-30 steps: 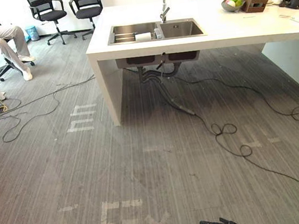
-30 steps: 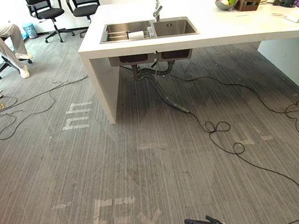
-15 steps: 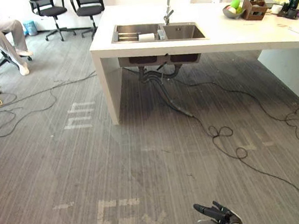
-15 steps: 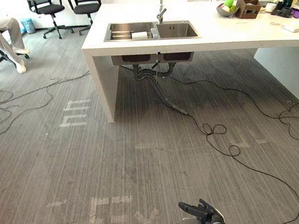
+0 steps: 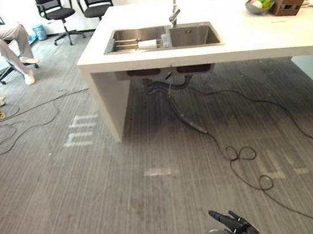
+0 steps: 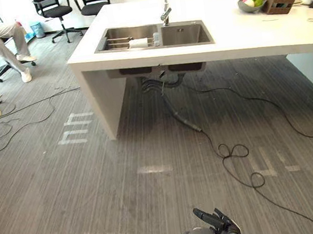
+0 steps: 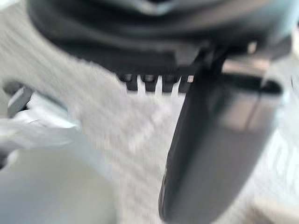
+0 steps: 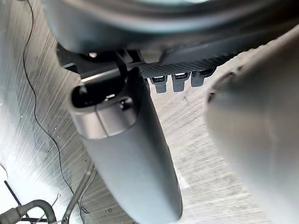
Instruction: Walk over to the sink, pick up the cup, carry it to the dishwasher, place the cup inside the dishwasher, then close the dishwasher door
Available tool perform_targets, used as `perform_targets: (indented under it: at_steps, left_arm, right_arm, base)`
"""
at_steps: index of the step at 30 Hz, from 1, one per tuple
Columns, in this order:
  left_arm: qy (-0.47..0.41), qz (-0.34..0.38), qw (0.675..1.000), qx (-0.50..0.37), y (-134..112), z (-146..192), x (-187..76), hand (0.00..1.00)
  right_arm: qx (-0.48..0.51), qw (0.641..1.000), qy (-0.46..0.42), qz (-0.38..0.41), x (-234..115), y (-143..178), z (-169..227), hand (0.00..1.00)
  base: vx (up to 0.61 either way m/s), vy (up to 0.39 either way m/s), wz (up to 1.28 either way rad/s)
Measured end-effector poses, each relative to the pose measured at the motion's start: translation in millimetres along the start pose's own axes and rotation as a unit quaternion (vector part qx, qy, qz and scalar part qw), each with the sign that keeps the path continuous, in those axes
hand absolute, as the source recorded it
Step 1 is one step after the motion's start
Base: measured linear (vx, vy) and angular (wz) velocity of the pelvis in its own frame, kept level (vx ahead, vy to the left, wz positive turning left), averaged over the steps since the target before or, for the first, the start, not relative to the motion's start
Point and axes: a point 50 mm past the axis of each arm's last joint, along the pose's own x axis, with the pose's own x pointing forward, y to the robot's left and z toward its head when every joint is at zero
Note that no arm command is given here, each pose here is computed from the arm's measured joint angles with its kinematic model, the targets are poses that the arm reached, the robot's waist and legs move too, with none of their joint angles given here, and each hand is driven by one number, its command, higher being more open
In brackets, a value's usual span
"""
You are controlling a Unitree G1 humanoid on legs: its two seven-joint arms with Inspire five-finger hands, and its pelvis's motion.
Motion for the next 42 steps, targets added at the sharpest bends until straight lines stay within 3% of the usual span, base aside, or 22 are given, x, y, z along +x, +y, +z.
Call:
perform_targets:
  at_steps: [6, 11, 14, 16, 18, 21, 27, 31, 34, 42]
  left_arm:
    - [-0.071, 0.012, 0.997, -0.004, -5, 21, -2, 1.00]
    - [-0.247, 0.013, 0.969, 0.009, -35, 83, -17, 1.00]
    - [-0.373, 0.005, 0.928, 0.000, -53, 138, -43, 1.00]
    - [-0.451, 0.017, 0.892, -0.011, -49, 171, -62, 1.00]
    - [-0.553, 0.036, 0.832, -0.031, -39, 217, -94, 1.00]
    - [-0.616, 0.068, 0.782, -0.063, -32, 243, -122, 1.00]
    - [-0.676, 0.102, 0.719, -0.123, -33, 264, -157, 1.00]
    - [-0.663, 0.090, 0.731, -0.135, -38, 247, -158, 1.00]
    - [-0.681, 0.048, 0.715, -0.148, -51, 241, -179, 1.00]
    - [-0.740, -0.008, 0.670, -0.057, -61, 248, -199, 1.00]
  right_arm:
    - [-0.015, 0.998, -0.044, 0.037, -6, -7, -1, 1.00]
    - [-0.047, 0.997, -0.038, 0.052, -6, 1, -6, 1.00]
    - [-0.062, 0.997, -0.031, 0.046, -2, 8, -3, 1.00]
    - [-0.056, 0.997, -0.027, 0.037, -2, 10, -6, 1.00]
    - [-0.052, 0.997, -0.042, 0.033, -2, 15, -2, 1.00]
    - [-0.065, 0.996, -0.061, 0.030, -4, 15, 5, 1.00]
    - [-0.076, 0.994, -0.076, 0.033, -2, 28, 14, 1.00]
    - [-0.091, 0.995, -0.041, 0.026, -3, 16, 13, 1.00]
    - [-0.093, 0.995, -0.019, 0.023, -3, 12, 12, 1.00]
    - [-0.093, 0.995, 0.022, 0.007, -6, -4, 2, 1.00]
  base:
    - [0.54, 0.031, -0.93]
    - [0.57, 0.262, -0.28]
    - [0.48, 0.216, 0.38]
    - [0.47, 0.168, 0.12]
    - [0.47, 0.152, -0.04]
    - [0.37, 0.056, -0.14]
    - [0.36, -0.142, 0.26]
    - [0.51, -0.350, 0.42]
    - [0.34, -0.285, 0.36]
    - [0.25, -0.046, 0.19]
